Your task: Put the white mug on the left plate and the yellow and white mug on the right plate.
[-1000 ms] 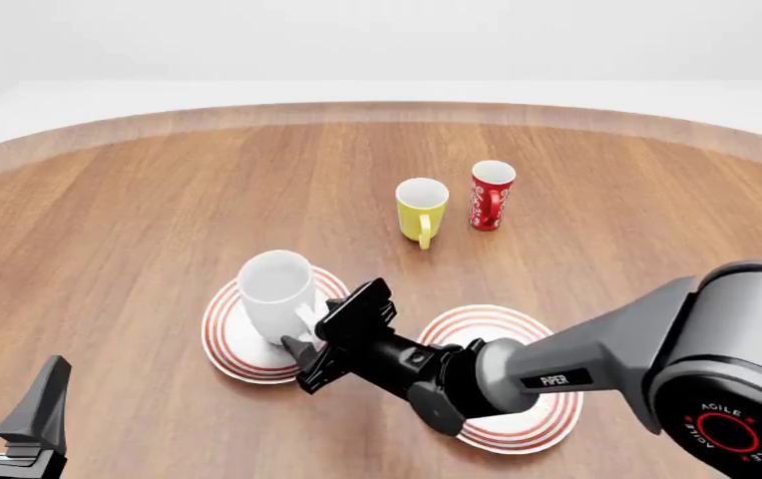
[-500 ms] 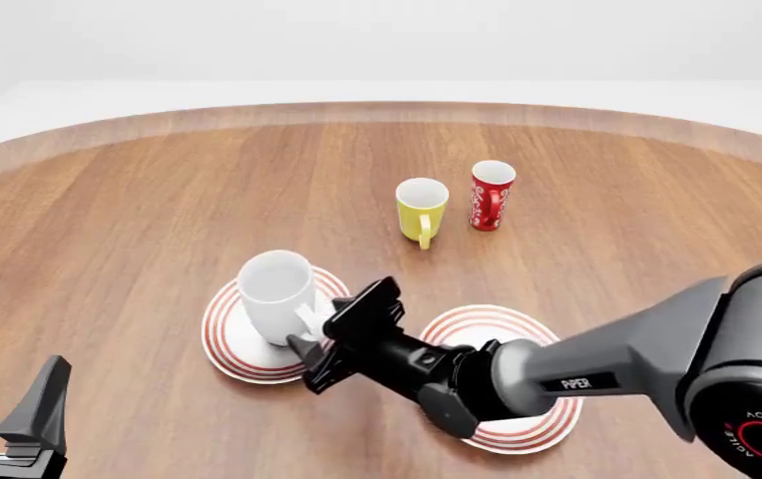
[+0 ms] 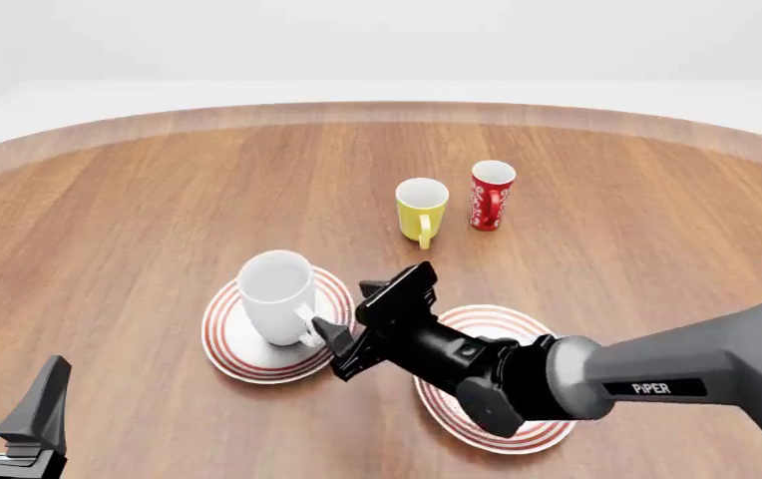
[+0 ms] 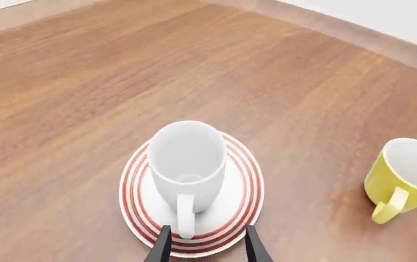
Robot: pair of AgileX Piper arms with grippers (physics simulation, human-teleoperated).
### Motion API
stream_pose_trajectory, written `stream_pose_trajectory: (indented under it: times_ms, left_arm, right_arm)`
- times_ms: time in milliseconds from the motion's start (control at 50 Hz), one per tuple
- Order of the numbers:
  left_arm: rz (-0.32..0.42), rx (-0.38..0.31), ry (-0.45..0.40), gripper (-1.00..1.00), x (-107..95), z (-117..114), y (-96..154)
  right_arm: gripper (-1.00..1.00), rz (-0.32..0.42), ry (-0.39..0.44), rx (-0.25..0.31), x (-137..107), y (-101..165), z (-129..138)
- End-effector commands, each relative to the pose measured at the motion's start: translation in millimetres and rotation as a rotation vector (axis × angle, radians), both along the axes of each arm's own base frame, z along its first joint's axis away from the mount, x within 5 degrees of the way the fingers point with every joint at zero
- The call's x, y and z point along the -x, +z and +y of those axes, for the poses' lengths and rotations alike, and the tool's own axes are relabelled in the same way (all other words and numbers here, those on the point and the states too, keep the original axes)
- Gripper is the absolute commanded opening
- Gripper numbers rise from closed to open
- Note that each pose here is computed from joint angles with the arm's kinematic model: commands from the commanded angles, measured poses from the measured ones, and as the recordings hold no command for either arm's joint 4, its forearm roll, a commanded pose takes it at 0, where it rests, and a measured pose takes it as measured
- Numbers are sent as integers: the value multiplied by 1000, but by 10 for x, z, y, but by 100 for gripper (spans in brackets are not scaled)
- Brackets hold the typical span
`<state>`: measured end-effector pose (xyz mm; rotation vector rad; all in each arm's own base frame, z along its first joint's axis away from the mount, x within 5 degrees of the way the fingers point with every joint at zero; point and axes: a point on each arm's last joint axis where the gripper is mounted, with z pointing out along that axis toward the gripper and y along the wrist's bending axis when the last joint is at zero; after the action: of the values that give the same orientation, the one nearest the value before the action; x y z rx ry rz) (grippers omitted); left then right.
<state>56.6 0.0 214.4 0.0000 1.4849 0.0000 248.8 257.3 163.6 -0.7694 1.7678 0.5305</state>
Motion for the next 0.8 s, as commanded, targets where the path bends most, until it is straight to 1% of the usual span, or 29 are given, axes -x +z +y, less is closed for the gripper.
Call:
stream_pose_trajectory:
  times_ms: [20, 100, 160, 340, 620, 800]
  left_arm:
    - [0, 0, 0, 100, 0, 0, 0]
    - [0, 0, 0, 100, 0, 0, 0]
    - [0, 0, 0, 100, 0, 0, 0]
    - [0, 0, 0, 100, 0, 0, 0]
    - [0, 0, 0, 100, 0, 0, 0]
    - [0, 0, 0, 100, 0, 0, 0]
  right_arm:
    - [100, -16, -31, -12, 14, 79, -171]
    - [100, -20, -41, -16, 6, 93, -211]
    - [100, -31, -70, -24, -50, 111, -299]
    - [100, -50, -118, -39, -128, 164, -446]
    - [100, -75, -171, -55, -225, 210, -599]
    - [100, -93, -231, -69, -369, 236, -745]
